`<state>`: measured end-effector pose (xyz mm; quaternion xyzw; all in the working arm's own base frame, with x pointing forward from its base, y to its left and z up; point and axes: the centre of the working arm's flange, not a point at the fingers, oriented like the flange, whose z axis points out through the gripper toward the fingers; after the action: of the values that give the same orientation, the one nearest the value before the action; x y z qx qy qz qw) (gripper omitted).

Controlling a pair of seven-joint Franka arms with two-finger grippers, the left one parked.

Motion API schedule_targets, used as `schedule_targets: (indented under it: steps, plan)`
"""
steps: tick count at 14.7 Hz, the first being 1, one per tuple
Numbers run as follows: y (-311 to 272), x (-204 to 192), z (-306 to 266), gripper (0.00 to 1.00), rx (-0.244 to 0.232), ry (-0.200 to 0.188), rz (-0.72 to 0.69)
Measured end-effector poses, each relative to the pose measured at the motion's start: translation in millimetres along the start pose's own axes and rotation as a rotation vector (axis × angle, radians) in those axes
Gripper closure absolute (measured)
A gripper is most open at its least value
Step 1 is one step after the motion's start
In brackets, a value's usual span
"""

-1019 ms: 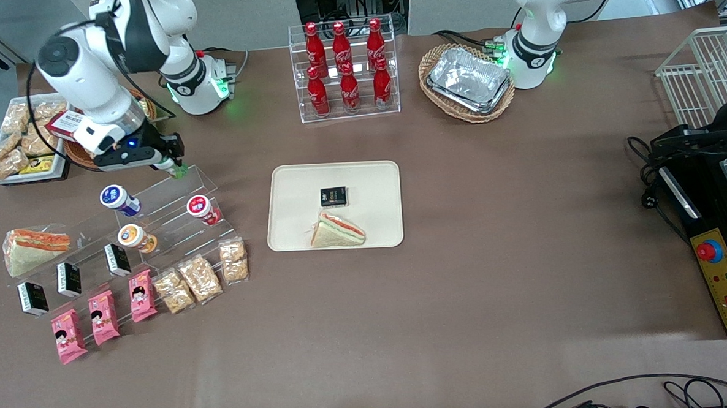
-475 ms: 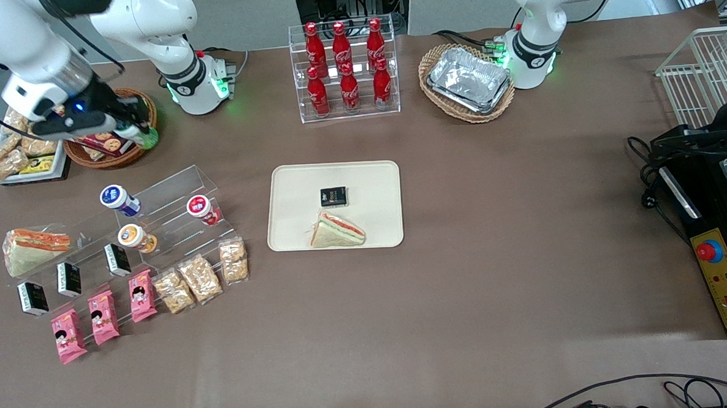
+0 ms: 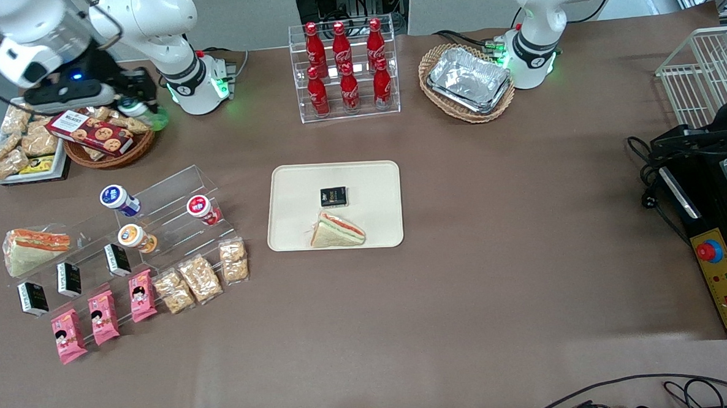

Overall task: Place green gum on tray
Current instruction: 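Lift the green-label bottle up off the acrylic stand, then carry the bottle over the cream tray beside the black card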

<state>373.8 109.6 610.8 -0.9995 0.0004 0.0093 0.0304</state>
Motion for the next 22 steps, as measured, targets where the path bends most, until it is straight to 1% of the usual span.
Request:
schedule_targets:
  steps: [2, 4, 5, 7, 9, 11, 13, 15, 17, 22]
  plan:
    - [-41.4, -6.6, 4.7, 0.42, 0.003, -0.008, 0.039]
    - [-77.7, -12.1, 14.0, 0.42, -0.008, -0.008, 0.083]
    - [-90.6, -12.7, 19.5, 0.42, -0.012, -0.008, 0.094]
    - [-109.1, -10.0, 31.6, 0.42, 0.000, -0.014, 0.095]
    - [-120.9, -5.0, 50.3, 0.42, 0.007, -0.008, 0.088]
    - [-132.7, -5.0, 80.6, 0.42, -0.002, 0.003, 0.089]
    - [-147.1, -10.4, 116.3, 0.42, -0.015, 0.024, 0.102]
    - [-158.4, -16.0, 151.7, 0.42, -0.024, 0.037, 0.114]
    - [-160.1, -14.5, 182.4, 0.42, -0.017, 0.040, 0.134]
    - [-156.9, -20.2, 269.6, 0.42, 0.020, 0.068, 0.140]
